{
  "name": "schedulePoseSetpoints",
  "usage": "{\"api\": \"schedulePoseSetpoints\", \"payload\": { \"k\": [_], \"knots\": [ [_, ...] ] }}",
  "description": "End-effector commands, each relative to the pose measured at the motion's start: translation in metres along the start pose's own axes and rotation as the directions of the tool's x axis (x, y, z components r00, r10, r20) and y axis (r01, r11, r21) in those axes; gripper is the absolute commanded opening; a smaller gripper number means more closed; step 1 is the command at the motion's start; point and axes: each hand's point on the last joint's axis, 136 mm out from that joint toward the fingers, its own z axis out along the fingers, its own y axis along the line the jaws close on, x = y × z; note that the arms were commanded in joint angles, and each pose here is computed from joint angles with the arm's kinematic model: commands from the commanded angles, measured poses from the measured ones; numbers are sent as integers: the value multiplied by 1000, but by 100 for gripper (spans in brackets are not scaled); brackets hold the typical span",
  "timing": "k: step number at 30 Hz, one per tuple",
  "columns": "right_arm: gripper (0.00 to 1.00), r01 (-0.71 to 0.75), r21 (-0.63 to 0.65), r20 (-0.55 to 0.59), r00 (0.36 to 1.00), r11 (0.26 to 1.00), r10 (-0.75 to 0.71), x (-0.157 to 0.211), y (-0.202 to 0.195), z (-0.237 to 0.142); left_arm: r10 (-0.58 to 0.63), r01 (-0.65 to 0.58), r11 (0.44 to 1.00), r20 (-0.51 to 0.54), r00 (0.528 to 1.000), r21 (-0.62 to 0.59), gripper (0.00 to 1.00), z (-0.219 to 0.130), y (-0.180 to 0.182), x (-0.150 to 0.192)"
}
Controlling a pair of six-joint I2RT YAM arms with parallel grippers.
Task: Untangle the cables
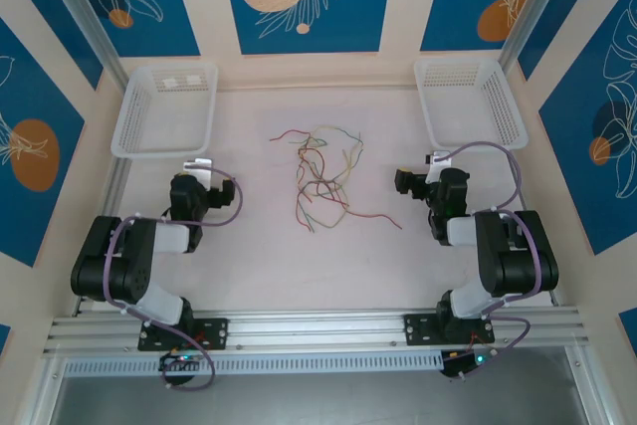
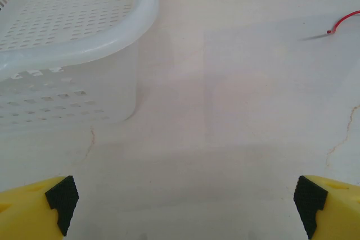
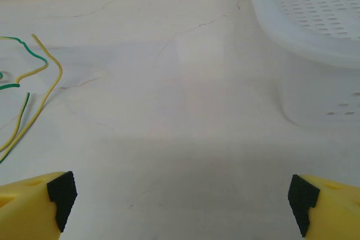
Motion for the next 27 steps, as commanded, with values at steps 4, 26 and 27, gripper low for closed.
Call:
{"api": "schedulePoseSetpoints", "payload": {
  "k": [4,26,27],
  "knots": [
    [99,-2,-10,28,1000,1000,2,-10,2,1,4,-4,1000,21,1000,6,100,2,2,-9],
    [100,2,-59,183,983,998,9,-59,21,-54,-48,56,998,242,969,-26,100,-80,10,-80],
    [99,-23,-39,176,984,999,30,-58,15,-53,-41,52,998,217,975,-46,100,-79,13,-76]
  ]
}}
